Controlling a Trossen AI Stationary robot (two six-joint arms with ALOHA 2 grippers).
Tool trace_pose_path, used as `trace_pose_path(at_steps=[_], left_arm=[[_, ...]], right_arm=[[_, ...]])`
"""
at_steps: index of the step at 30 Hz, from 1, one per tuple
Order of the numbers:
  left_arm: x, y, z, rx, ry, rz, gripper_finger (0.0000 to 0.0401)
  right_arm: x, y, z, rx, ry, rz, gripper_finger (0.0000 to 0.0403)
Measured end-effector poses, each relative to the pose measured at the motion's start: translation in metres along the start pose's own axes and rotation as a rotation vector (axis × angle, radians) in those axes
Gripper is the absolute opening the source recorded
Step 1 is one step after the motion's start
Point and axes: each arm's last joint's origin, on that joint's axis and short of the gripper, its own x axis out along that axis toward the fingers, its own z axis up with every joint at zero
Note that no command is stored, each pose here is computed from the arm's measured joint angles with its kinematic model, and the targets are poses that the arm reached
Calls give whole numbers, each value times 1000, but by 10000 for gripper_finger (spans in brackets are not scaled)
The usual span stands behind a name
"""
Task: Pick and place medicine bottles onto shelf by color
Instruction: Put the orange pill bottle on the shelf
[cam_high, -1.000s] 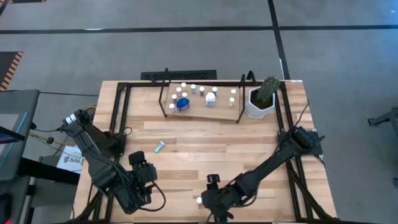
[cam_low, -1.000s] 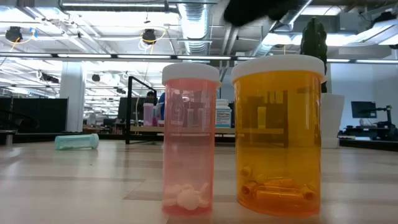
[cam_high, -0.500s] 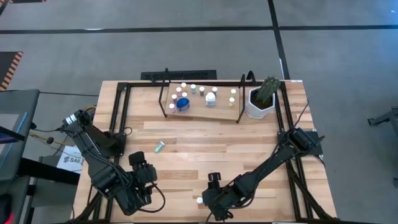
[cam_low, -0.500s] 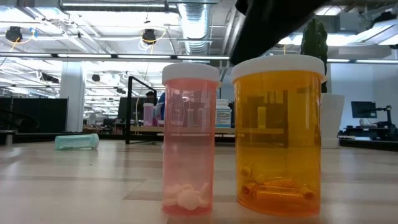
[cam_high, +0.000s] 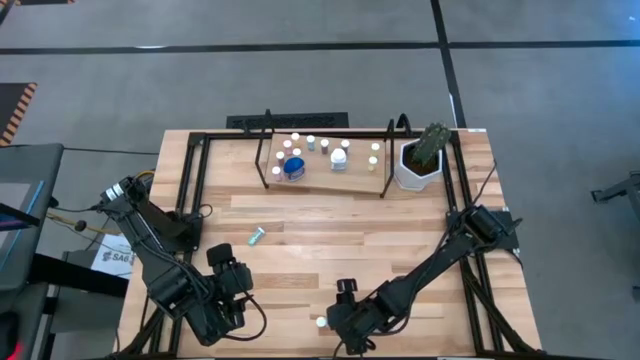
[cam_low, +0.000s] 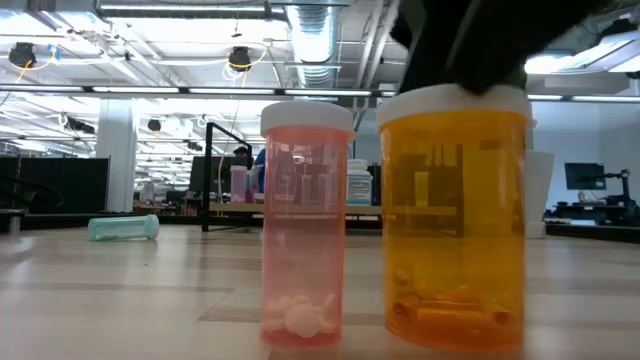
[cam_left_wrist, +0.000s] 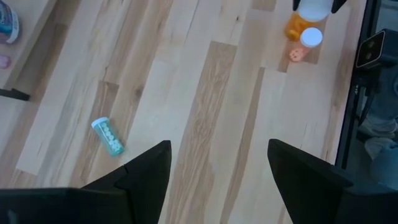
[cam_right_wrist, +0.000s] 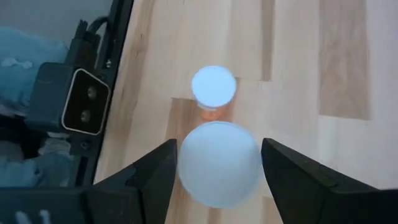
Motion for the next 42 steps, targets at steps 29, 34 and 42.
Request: trace_pose_path(at_steps=[29,34,42], left_arm=[[0,0,0,3,1,-1,254],[0,0,0,-6,5,-3,254],[0,0,0,-11,3,0,254]], right_arm=[[2,-4,-4,46,-10,42,209],[-17,-12,4,51,-24,42,230],[-46,-49,22,16,-22,-14,213]])
